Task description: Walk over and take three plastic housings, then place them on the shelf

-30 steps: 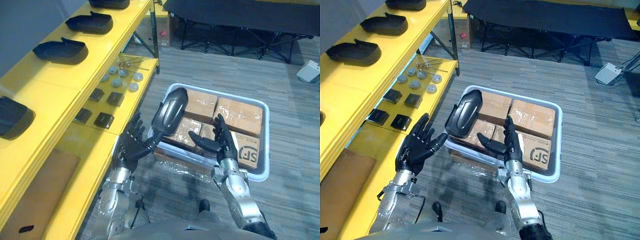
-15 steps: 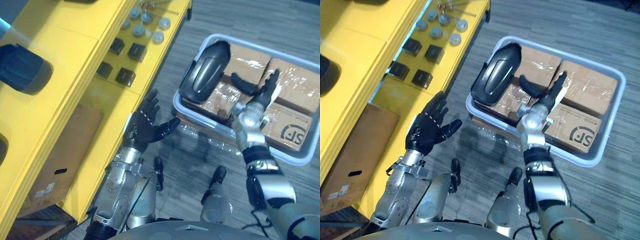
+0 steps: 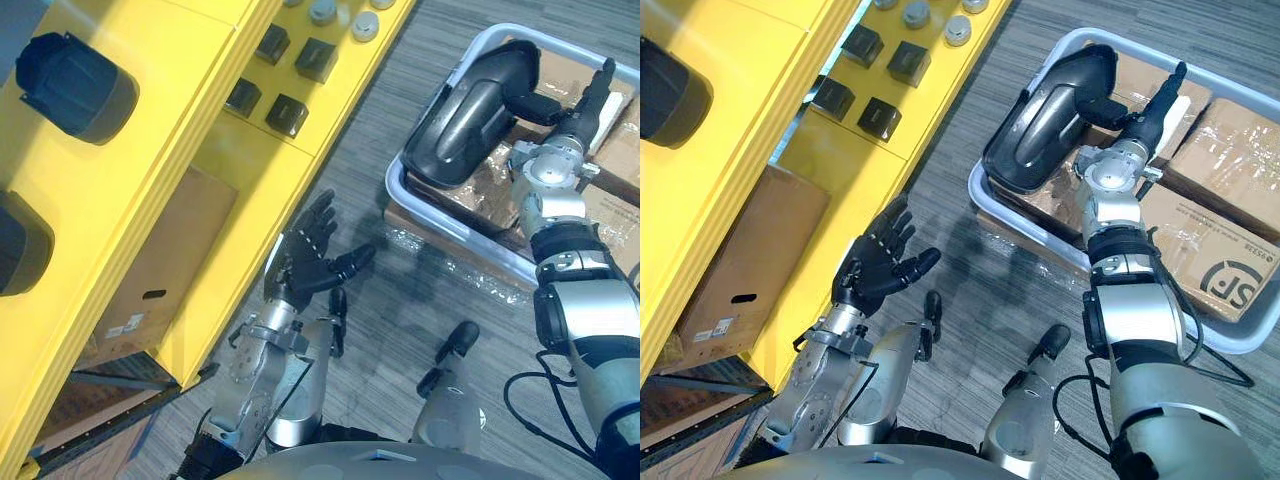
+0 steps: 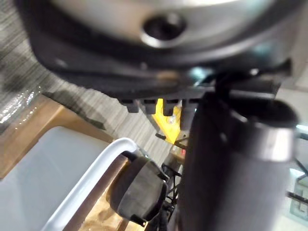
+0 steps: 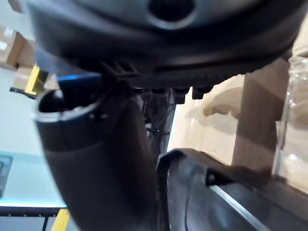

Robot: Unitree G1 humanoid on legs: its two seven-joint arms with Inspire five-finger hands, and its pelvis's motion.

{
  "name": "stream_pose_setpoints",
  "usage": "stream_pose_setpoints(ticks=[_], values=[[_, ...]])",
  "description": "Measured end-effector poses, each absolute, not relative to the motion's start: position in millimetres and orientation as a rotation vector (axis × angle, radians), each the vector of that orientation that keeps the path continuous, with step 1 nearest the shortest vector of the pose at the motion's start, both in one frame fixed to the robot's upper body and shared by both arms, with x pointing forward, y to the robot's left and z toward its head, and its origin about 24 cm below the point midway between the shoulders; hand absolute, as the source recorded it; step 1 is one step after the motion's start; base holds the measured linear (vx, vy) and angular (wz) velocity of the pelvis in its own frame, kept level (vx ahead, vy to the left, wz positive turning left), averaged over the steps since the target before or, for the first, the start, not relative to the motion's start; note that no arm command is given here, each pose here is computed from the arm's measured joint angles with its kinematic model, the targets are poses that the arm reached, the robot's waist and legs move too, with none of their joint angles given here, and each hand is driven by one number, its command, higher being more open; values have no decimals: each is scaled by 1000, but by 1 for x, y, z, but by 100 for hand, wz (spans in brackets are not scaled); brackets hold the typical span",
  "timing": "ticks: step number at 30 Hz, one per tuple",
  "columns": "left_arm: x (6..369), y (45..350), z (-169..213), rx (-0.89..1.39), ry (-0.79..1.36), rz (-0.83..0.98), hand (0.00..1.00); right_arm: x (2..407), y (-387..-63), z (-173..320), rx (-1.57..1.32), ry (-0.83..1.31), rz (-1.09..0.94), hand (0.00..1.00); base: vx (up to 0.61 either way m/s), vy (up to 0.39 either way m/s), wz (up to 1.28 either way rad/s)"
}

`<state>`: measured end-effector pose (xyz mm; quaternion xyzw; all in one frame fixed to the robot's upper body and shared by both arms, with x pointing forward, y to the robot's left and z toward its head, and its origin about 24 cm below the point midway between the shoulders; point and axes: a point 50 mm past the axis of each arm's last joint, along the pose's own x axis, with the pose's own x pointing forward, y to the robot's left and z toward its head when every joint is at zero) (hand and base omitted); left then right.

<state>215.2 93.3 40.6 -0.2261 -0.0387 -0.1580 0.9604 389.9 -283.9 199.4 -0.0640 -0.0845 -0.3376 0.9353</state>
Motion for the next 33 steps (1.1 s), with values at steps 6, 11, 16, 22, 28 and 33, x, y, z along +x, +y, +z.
stream_pose_setpoints(ticks=[6, 11, 16, 22, 28, 33], values=[[214, 90, 38, -458, -66, -330, 100, 395, -284, 198, -288, -67, -630, 100, -37, 27, 3], [214, 84, 39, -461, -63, -355, 100, 394, -287, 194, -381, 1, -643, 100, -61, -5, 5], [215, 78, 42, -467, -70, -378, 100, 395, -287, 198, -411, 48, -667, 0, -50, -15, 3], [216, 76, 41, -478, -64, -368, 100, 391, -298, 198, -483, 96, -723, 0, -30, -4, -3], [214, 76, 36, -477, -42, -352, 100, 385, -306, 182, -595, 215, -766, 0, 0, 0, 0], [206, 82, 27, -482, -10, -309, 100, 377, -314, 164, -637, 293, -799, 0, -59, -3, 6]])
